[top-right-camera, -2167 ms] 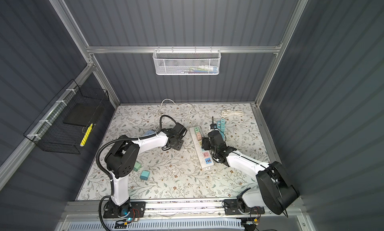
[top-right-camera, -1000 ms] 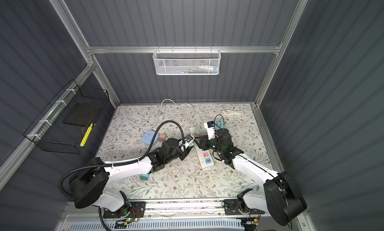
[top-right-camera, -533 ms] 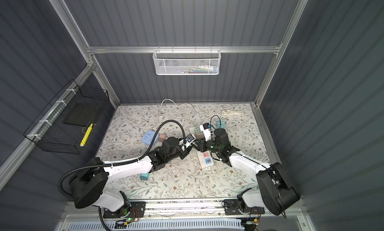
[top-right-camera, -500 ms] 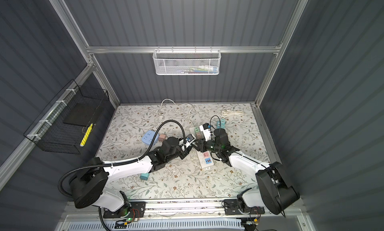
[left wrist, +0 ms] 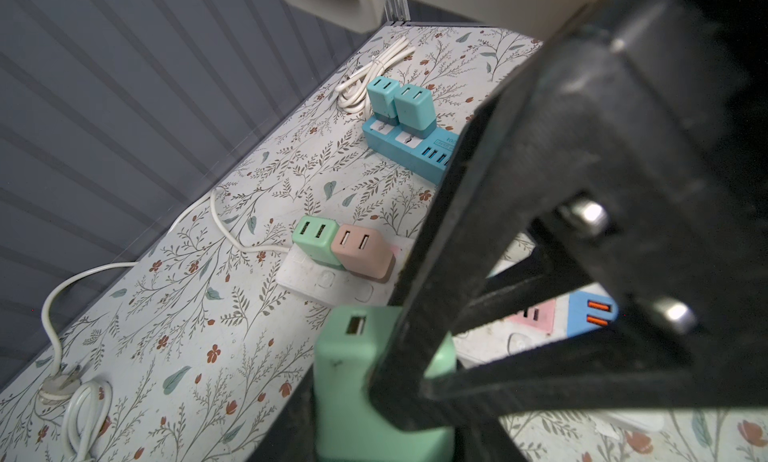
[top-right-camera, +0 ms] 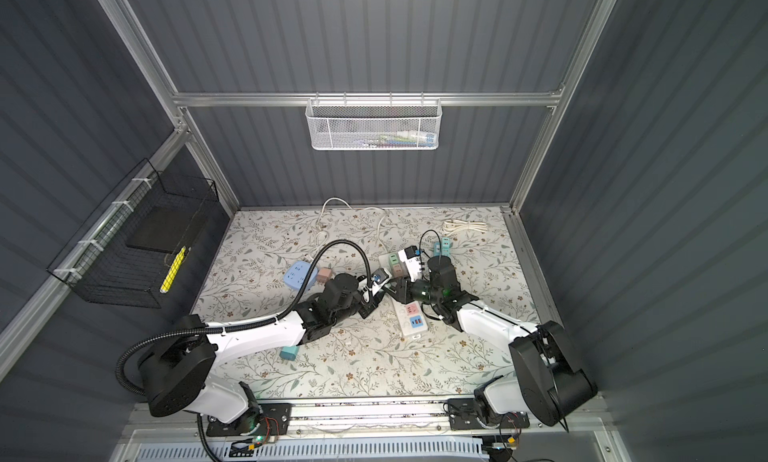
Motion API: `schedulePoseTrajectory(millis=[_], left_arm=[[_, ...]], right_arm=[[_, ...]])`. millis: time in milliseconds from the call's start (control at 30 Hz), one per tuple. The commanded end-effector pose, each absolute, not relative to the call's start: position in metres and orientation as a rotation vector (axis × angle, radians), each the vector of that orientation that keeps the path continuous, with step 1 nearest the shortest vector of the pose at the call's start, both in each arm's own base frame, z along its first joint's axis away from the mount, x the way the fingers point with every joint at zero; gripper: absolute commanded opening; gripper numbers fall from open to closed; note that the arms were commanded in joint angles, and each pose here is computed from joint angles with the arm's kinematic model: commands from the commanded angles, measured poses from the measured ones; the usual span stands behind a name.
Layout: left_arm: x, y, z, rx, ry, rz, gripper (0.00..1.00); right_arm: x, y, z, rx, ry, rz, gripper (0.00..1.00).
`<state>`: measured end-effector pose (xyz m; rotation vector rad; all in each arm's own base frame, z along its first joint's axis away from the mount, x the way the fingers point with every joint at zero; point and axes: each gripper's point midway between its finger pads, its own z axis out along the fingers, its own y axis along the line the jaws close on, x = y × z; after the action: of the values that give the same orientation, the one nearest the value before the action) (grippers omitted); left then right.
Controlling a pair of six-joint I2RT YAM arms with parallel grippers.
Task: Insert the plug
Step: 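Pass the green charger from the left gripper into the right gripper, then open the left gripper and withdraw it while the right carries the green charger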
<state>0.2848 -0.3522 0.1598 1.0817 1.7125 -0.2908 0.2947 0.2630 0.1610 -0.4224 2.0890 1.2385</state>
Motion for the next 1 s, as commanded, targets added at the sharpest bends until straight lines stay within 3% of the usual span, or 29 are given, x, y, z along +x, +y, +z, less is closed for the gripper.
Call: schedulePoseTrajectory(millis=[0,233,400,567,767,967], left_arm=[[0.289,-0.356,0.179,1.038,1.69,-0.303,0.53],[0.281,-0.341,0.181,0.965,1.716,-0.332,0.78],[0.269,-0.328,0.185,0.915,1.725,-0.386,0.9],[0.28,-0.29,0.193,0.701,1.758,-0.29,0.99],[0.295,-0.223,0.192,0.255,1.805,-0.165,1.0],[0.293,-0.194,0.165,0.031,1.875,-0.176,1.0]], right_arm=[[0.297,0.265,0.177,-0.435,2.037,1.244,0.23],[0.303,0.255,0.173,-0.399,2.046,1.143,0.22],[0.306,0.248,0.174,-0.378,2.03,1.09,0.22],[0.311,0.237,0.171,-0.349,2.032,0.996,0.22],[0.324,0.216,0.161,-0.29,2.048,0.806,0.22],[0.334,0.199,0.145,-0.256,2.096,0.63,0.21]])
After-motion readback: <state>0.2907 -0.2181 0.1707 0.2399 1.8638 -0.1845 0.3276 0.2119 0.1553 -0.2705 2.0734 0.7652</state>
